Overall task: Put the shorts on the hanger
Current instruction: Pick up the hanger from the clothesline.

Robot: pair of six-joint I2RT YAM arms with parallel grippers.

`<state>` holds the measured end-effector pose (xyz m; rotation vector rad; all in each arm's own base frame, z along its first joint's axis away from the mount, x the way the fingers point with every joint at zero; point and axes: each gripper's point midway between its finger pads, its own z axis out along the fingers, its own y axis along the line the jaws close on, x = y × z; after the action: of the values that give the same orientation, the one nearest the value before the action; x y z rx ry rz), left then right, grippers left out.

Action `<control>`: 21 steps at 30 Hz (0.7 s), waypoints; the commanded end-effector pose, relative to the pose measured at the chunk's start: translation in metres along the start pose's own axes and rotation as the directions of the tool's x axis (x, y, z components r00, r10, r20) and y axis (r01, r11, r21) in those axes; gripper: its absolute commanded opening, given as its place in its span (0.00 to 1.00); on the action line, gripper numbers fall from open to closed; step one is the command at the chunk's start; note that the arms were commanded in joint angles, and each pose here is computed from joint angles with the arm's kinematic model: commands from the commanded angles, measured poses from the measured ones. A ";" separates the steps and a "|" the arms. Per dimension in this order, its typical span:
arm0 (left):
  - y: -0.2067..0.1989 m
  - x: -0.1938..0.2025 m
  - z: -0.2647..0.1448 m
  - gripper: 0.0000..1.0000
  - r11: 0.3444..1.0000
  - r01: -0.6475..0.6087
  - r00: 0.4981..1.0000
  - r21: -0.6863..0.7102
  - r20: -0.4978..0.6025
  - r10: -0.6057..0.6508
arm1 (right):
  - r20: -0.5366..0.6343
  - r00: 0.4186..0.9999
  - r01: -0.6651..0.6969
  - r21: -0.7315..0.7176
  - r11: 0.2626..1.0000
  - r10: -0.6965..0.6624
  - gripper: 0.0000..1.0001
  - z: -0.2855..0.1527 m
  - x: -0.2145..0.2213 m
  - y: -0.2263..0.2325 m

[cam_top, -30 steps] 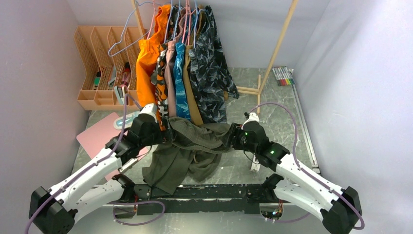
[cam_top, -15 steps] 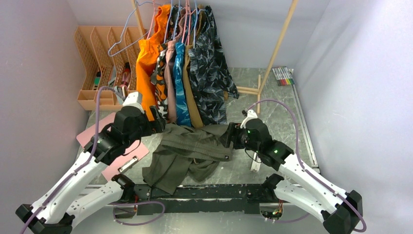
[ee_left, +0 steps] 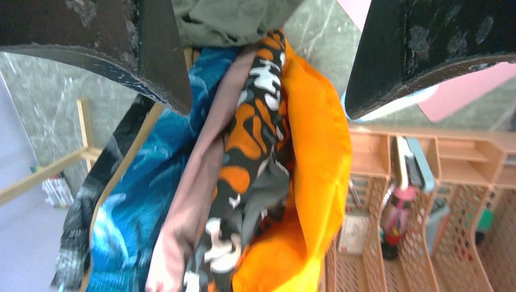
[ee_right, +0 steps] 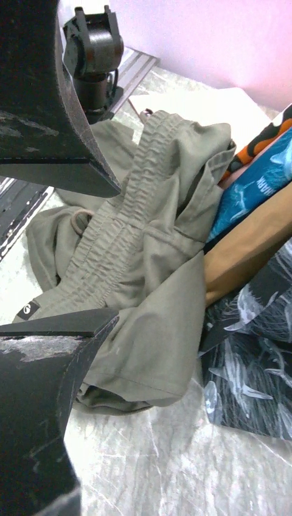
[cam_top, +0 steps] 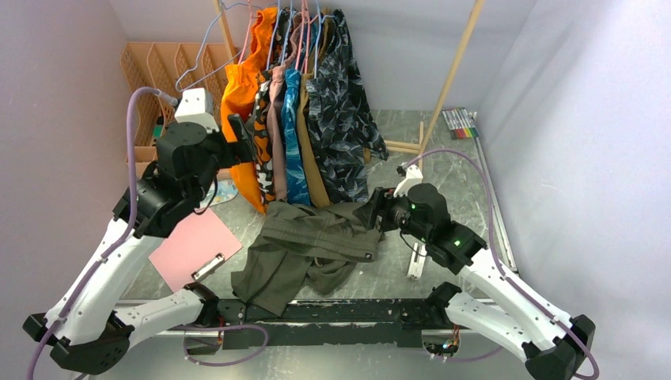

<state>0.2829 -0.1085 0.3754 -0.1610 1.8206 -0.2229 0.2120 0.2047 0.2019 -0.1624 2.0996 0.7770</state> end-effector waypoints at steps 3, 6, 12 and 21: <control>0.012 -0.085 -0.009 0.98 0.996 -0.038 0.973 -0.077 0.224 0.054 | 0.099 0.995 0.009 -0.008 1.000 -0.009 0.71 -0.010 -0.031 0.009; 0.021 -0.102 -0.002 0.96 0.992 -0.040 0.970 -0.120 0.236 0.068 | 0.109 0.994 0.015 -0.026 1.000 -0.012 0.71 -0.014 -0.034 0.013; 0.045 -0.138 0.023 0.96 0.990 -0.007 0.968 -0.140 0.249 0.042 | 0.115 0.993 0.045 -0.076 0.996 -0.036 0.70 -0.023 -0.035 0.021; 0.105 -0.156 0.074 0.97 0.991 0.130 0.960 -0.027 0.254 -0.119 | 0.106 0.993 0.068 -0.135 0.988 -0.053 0.69 -0.028 -0.025 0.027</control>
<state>0.3804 0.0380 0.4732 -0.4041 1.6017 -0.0198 0.2034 0.2019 0.2410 -0.2022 1.9691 0.8387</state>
